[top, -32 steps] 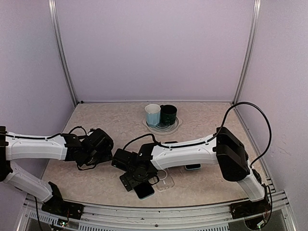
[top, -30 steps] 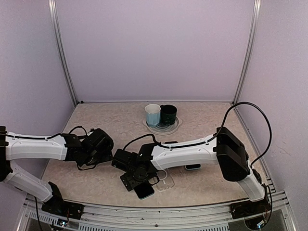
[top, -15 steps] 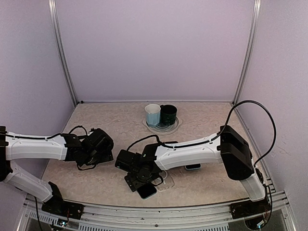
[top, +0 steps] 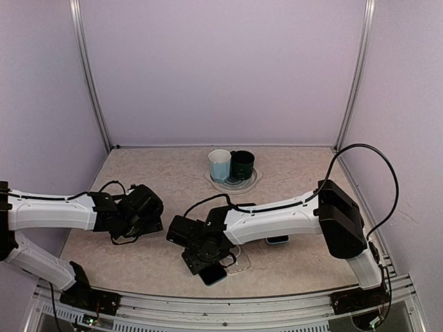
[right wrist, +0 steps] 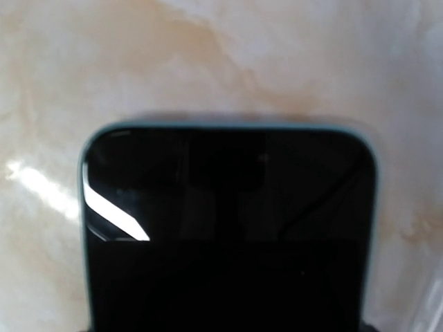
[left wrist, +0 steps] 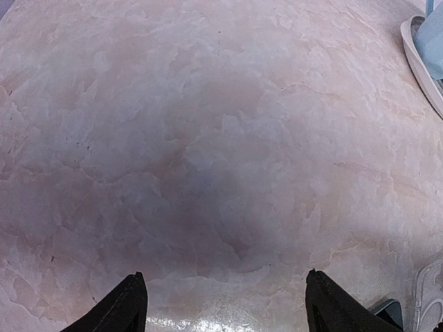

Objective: Put the phone into the phone case

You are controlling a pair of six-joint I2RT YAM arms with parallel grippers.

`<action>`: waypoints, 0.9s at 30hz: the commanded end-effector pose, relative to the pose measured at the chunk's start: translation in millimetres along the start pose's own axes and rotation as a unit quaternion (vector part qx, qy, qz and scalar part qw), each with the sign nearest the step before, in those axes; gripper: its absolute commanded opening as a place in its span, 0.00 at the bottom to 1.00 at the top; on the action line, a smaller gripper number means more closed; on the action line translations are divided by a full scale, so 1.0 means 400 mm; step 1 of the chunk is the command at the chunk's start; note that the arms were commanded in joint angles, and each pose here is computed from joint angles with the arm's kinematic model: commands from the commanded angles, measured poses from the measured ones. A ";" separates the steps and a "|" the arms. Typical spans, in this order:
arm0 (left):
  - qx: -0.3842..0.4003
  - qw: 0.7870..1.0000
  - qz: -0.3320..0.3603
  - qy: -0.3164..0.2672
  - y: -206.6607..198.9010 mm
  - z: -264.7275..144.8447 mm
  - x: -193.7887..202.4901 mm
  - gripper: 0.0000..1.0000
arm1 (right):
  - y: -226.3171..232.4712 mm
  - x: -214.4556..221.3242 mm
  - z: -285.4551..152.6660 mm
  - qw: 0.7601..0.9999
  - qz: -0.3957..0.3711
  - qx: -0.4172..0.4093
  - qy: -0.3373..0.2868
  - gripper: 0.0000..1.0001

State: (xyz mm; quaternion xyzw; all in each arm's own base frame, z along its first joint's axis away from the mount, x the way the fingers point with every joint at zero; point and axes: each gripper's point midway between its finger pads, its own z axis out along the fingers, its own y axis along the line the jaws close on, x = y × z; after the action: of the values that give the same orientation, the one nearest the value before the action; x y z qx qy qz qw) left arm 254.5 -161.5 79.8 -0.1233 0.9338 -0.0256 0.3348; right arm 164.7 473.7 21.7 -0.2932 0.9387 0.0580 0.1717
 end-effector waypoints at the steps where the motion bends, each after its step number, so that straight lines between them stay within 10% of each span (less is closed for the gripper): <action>1: -0.001 1.000 -0.001 -0.001 0.002 0.003 -0.002 0.78 | -0.001 -0.034 -0.064 0.999 -0.001 -0.010 -0.046 0.58; 12: 0.006 1.000 0.005 0.000 -0.008 0.004 -0.003 0.78 | 0.027 -0.135 -0.141 0.990 0.001 -0.069 -0.124 0.57; 27: 0.020 1.000 0.011 0.000 -0.035 0.010 -0.009 0.78 | -0.217 -0.111 -0.157 0.987 0.068 0.035 -0.144 0.56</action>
State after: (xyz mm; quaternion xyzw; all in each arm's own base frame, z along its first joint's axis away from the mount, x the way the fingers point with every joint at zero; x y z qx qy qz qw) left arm 257.2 -168.7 79.3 -0.1101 0.9351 -0.0357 0.3350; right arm 222.5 432.2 86.6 -0.2394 0.9247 0.0930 0.2811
